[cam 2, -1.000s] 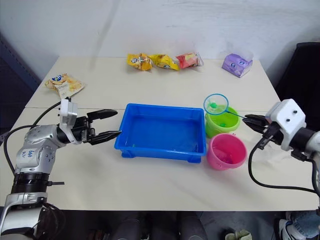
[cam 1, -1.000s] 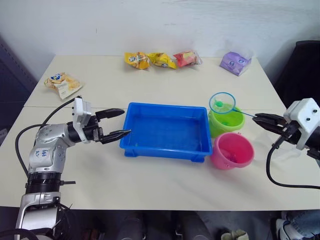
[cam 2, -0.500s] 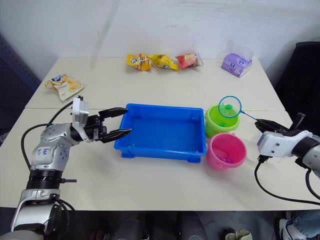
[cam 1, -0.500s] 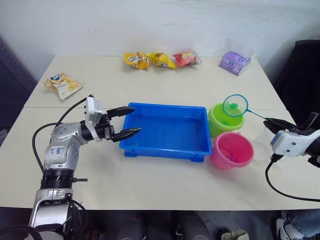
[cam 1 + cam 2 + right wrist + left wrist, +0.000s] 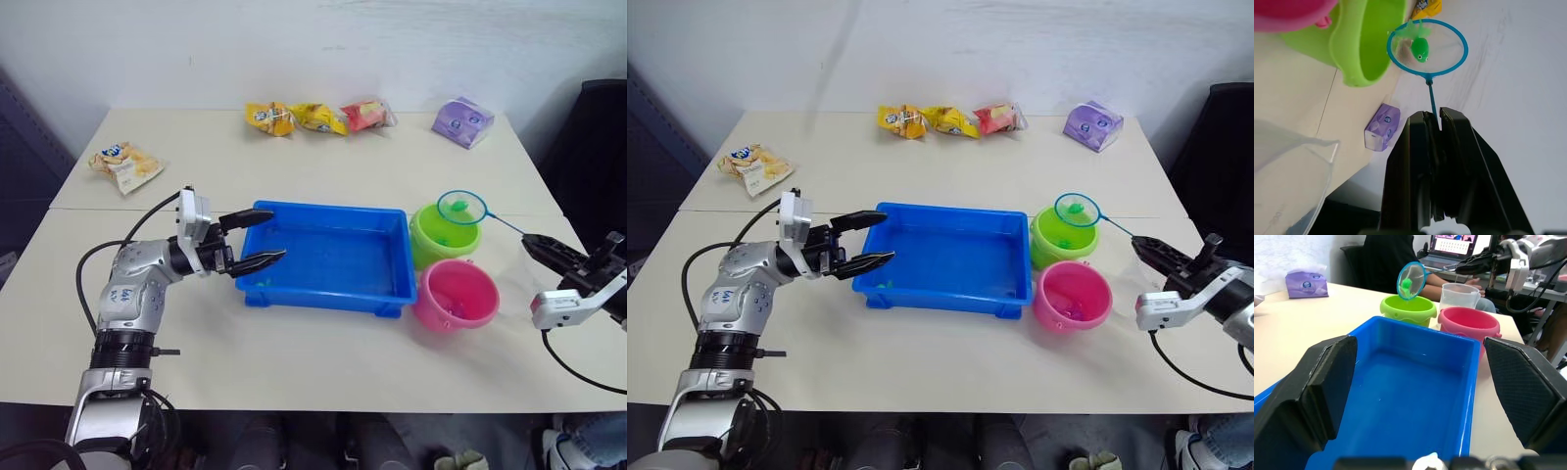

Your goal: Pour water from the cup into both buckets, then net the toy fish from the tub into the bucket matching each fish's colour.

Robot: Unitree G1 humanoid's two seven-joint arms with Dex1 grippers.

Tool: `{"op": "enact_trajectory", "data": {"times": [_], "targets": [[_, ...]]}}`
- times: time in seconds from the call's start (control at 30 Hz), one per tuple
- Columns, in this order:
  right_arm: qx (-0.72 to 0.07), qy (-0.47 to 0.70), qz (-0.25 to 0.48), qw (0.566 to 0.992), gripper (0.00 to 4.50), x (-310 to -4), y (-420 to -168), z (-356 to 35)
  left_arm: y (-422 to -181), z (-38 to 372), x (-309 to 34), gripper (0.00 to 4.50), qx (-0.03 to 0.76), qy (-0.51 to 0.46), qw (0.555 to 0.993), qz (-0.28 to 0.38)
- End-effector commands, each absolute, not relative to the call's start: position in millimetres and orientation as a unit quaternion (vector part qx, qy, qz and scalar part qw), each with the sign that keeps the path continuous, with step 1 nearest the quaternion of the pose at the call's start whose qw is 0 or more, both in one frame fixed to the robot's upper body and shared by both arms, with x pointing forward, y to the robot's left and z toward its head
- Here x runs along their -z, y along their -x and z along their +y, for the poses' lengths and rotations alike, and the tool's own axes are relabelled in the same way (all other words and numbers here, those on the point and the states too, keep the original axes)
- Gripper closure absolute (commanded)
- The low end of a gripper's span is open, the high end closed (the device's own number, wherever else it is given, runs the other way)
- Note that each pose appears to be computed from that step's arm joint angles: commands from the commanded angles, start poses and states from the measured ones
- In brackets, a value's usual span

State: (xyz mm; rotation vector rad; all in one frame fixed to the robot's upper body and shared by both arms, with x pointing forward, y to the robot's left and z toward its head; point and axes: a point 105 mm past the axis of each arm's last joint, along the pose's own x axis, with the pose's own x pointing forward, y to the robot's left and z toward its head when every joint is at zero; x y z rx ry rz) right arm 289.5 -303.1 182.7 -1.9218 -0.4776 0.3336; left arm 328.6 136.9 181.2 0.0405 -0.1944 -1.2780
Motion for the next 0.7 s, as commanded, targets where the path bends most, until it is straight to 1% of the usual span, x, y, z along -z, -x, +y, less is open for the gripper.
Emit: {"op": "enact_trajectory", "data": {"times": [0.03,0.1,0.2,0.23,0.33,0.37,0.43,0.47,0.5,0.57,0.6,0.7], "targets": [[-0.116,0.821,-0.218,0.515,4.5,-197,-292,-304,-329,134,-194,0.06,0.599,-0.028,0.792,-0.113],[-0.125,0.817,-0.214,0.52,4.5,-192,-290,-302,-329,132,-194,0.06,0.602,-0.031,0.79,-0.11],[-0.088,0.82,-0.227,0.518,4.5,-212,-292,-303,-330,131,-196,0.06,0.602,-0.032,0.79,-0.111],[-0.088,0.82,-0.224,0.519,4.5,-211,-292,-304,-330,130,-196,0.06,0.602,-0.032,0.79,-0.111],[-0.134,0.817,-0.207,0.521,4.5,-186,-287,-301,-329,128,-196,0.06,0.605,-0.033,0.788,-0.111],[-0.132,0.817,-0.208,0.521,4.5,-187,-287,-302,-328,128,-196,0.06,0.606,-0.035,0.787,-0.11],[-0.083,0.819,-0.22,0.523,4.5,-211,-290,-307,-328,128,-196,0.06,0.605,-0.036,0.787,-0.111],[-0.071,0.818,-0.224,0.525,4.5,-218,-291,-308,-328,128,-197,0.06,0.604,-0.034,0.788,-0.112],[-0.076,0.816,-0.228,0.525,4.5,-217,-290,-306,-328,128,-197,0.06,0.604,-0.033,0.789,-0.112],[-0.112,0.815,-0.219,0.525,4.5,-200,-288,-301,-327,127,-196,0.06,0.606,-0.034,0.788,-0.109],[-0.114,0.815,-0.216,0.526,4.5,-198,-287,-302,-327,126,-196,0.06,0.606,-0.036,0.787,-0.109],[-0.081,0.816,-0.217,0.53,4.5,-210,-289,-309,-327,127,-197,0.06,0.602,-0.034,0.79,-0.113]]}}
